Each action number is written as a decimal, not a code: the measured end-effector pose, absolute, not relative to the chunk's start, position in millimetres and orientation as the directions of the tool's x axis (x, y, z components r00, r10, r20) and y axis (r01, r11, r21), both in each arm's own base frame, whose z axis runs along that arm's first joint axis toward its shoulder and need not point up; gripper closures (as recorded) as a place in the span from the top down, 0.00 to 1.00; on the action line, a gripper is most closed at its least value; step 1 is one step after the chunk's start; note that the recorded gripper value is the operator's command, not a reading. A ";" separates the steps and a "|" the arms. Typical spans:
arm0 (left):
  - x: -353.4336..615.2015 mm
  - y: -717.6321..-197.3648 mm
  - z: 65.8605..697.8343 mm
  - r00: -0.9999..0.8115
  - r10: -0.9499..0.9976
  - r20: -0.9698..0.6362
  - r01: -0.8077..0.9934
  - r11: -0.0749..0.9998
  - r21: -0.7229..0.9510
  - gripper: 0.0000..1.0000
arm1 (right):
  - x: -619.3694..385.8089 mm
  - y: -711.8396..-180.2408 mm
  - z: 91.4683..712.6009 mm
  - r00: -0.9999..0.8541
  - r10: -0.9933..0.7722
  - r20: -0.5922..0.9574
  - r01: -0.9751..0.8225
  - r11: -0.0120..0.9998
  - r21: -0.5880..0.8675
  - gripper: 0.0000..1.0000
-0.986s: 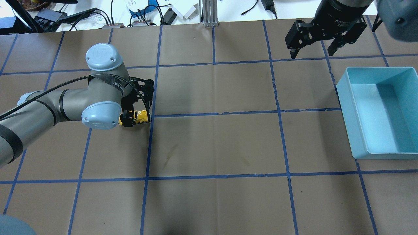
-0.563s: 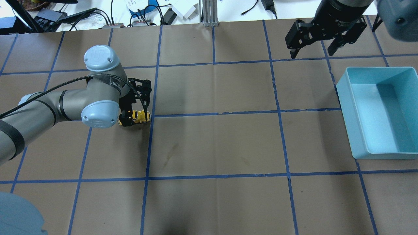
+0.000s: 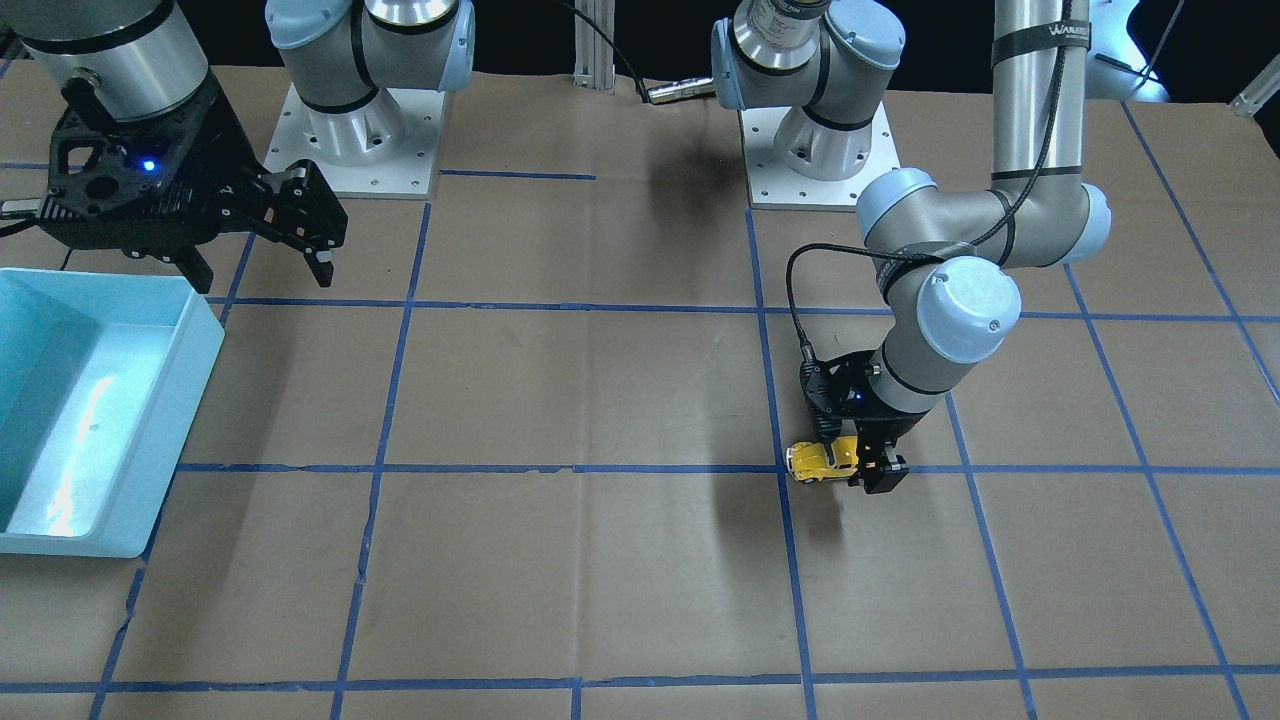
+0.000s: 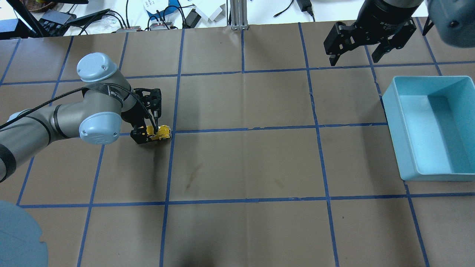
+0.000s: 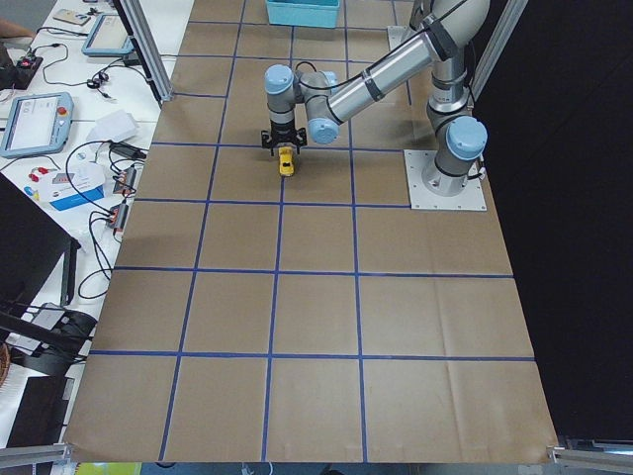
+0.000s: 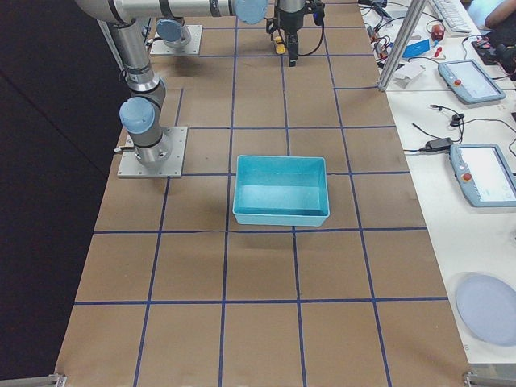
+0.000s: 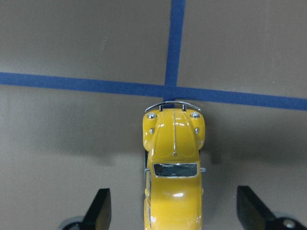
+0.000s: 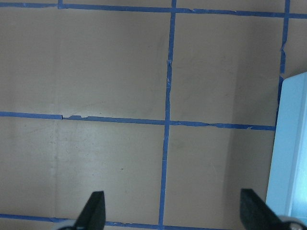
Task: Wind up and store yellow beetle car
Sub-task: 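Press the car down and drag it back toward the robot with left gripper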
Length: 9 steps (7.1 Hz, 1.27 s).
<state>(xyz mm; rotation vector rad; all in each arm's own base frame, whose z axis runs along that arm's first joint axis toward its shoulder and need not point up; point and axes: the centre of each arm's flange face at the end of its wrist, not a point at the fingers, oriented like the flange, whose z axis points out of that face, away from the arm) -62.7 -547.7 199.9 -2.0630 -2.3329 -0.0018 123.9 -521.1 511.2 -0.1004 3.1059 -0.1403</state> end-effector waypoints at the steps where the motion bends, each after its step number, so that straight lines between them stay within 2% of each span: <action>1: -62.2 -549.9 193.2 -0.123 0.992 0.030 0.992 0.124 -0.019 0.58 | 123.8 -521.2 511.2 -0.997 -0.066 -0.028 -0.063 0.994 -0.092 1.00; 2: -61.9 -551.9 190.2 -0.122 0.992 0.032 0.992 0.123 -0.021 0.36 | 123.8 -521.3 511.2 -0.997 -0.066 -0.030 -0.063 0.994 -0.093 1.00; 3: -61.7 -552.9 189.4 -0.119 0.992 0.033 0.993 0.120 -0.021 0.26 | 123.9 -521.3 511.3 -0.997 -0.066 -0.030 -0.063 0.994 -0.093 1.00; 5: -62.0 -551.7 193.1 -0.118 0.992 0.032 0.993 0.119 -0.020 0.23 | 123.6 -522.2 510.7 -0.997 -0.067 -0.027 -0.064 0.994 -0.093 1.00; 9: -81.1 -548.1 197.5 -0.088 0.996 0.032 0.994 0.090 -0.065 0.23 | 124.4 -523.2 509.0 -0.997 -0.070 -0.036 -0.066 0.994 -0.091 1.00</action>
